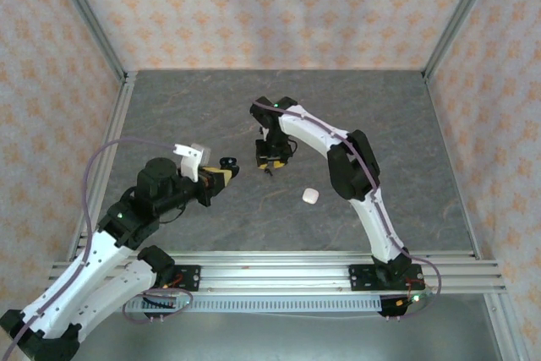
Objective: Insert wireless bluetooth earbuds into charging case
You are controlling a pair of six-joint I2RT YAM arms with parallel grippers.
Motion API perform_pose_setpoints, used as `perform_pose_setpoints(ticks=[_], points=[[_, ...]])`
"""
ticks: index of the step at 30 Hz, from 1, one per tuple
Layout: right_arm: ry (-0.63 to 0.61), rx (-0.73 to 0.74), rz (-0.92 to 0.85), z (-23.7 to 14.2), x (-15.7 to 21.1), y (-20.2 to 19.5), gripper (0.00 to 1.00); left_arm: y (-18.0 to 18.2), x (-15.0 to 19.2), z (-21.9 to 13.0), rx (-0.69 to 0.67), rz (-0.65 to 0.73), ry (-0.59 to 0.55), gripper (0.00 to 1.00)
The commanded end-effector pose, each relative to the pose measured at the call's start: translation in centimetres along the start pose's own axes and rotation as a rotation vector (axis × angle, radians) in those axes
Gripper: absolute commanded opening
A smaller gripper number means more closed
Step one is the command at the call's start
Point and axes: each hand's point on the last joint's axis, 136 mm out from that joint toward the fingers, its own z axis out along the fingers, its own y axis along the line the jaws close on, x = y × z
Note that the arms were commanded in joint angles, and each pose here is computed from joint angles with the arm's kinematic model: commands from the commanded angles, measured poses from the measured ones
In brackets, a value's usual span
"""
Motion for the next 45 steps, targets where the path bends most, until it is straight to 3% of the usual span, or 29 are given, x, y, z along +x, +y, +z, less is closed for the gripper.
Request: perform_pose_setpoints(ticks=[1, 23, 37, 45], points=[[0.05, 0.051, -0.029, 0.0, 0.7, -0.8, 0.41, -0.4, -1.3, -0.2, 0.014, 0.019, -0.061, 0.0], [0.079, 0.093, -0.113, 2.1, 0.5, -0.1, 0.4, -0.5, -0.6, 0.6, 0.015, -0.003, 0.019, 0.0], [0.118, 0.161, -0.153, 3.1, 1.2, -0.9, 0.32, -0.5, -0.3, 0.5, 0.016, -0.006, 0.033, 0.0], [0.098, 0.157, -0.154, 2.7, 0.8, -0.7, 0.2, -0.7, -0.3, 0.5, 0.03, -0.008, 0.035, 0.0]])
